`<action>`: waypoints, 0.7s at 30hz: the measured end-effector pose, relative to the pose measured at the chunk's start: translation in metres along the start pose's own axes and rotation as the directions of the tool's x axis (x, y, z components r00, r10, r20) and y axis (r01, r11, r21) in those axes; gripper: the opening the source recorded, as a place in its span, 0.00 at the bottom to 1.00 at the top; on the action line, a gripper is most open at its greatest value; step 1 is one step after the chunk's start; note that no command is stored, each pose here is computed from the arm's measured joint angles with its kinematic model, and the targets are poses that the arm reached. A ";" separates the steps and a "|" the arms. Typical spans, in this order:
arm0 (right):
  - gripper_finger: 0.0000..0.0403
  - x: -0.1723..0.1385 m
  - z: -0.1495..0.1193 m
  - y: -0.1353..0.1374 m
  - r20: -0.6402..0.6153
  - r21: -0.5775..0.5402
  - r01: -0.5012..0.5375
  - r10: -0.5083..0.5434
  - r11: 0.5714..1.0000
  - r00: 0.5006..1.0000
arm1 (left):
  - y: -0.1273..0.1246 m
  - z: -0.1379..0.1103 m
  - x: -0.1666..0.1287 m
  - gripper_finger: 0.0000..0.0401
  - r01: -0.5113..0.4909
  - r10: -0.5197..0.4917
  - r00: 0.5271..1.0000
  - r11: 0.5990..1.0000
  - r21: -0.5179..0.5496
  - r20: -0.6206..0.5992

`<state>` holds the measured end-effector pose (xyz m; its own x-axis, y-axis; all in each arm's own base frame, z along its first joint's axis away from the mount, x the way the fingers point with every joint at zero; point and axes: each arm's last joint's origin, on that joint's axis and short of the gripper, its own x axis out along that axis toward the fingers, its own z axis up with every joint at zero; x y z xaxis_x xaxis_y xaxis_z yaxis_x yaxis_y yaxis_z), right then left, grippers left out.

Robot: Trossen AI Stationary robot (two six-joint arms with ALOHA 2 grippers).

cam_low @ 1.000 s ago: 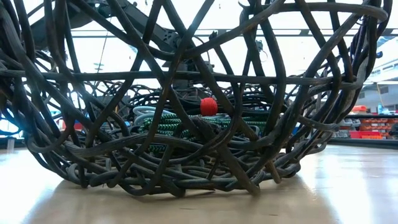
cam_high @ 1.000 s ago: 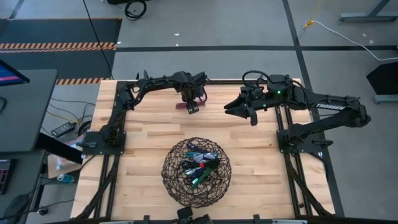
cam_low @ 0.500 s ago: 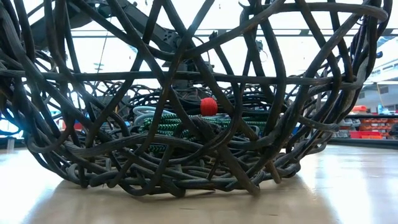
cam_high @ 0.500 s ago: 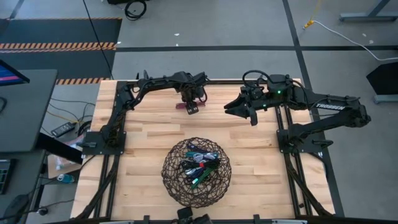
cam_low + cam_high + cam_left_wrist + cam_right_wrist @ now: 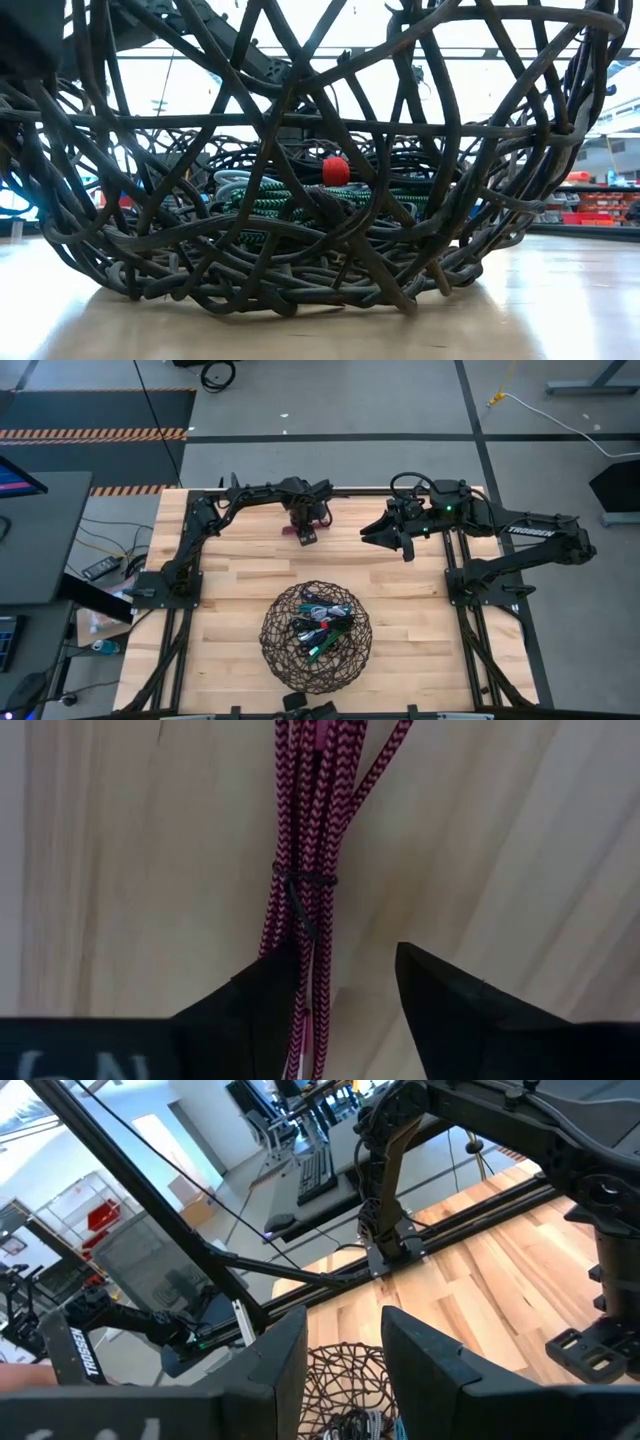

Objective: Pick and place USB-C Cables
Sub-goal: Put the red charger cable into the wire basket

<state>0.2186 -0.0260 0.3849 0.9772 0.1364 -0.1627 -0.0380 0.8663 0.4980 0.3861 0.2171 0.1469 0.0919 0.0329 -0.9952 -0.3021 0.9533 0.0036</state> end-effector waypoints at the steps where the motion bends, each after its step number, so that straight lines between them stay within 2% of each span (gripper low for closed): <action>1: 0.34 0.000 0.000 0.000 0.000 0.000 0.000 0.000 1.000 1.000 | 0.000 0.000 0.000 0.45 -0.001 0.001 1.000 1.000 -0.001 0.003; 6: 0.34 0.000 0.000 0.000 0.000 0.000 0.000 0.000 1.000 1.000 | 0.001 0.001 0.003 0.36 -0.014 0.014 1.000 1.000 0.018 0.001; 14: 0.34 0.000 0.000 0.000 0.000 -0.001 0.000 0.000 1.000 1.000 | 0.007 0.001 0.003 0.04 -0.091 0.091 0.996 0.996 0.006 0.002; 21: 0.34 0.000 0.000 0.000 0.000 0.000 0.001 -0.001 1.000 1.000 | 0.007 0.002 0.004 0.01 -0.105 0.105 0.994 0.994 0.007 0.001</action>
<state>0.2186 -0.0260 0.3848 0.9773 0.1357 -0.1630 -0.0373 0.8666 0.4976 0.3861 0.2242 0.1431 0.0607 0.1329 -0.9893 -0.3033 0.9467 0.1086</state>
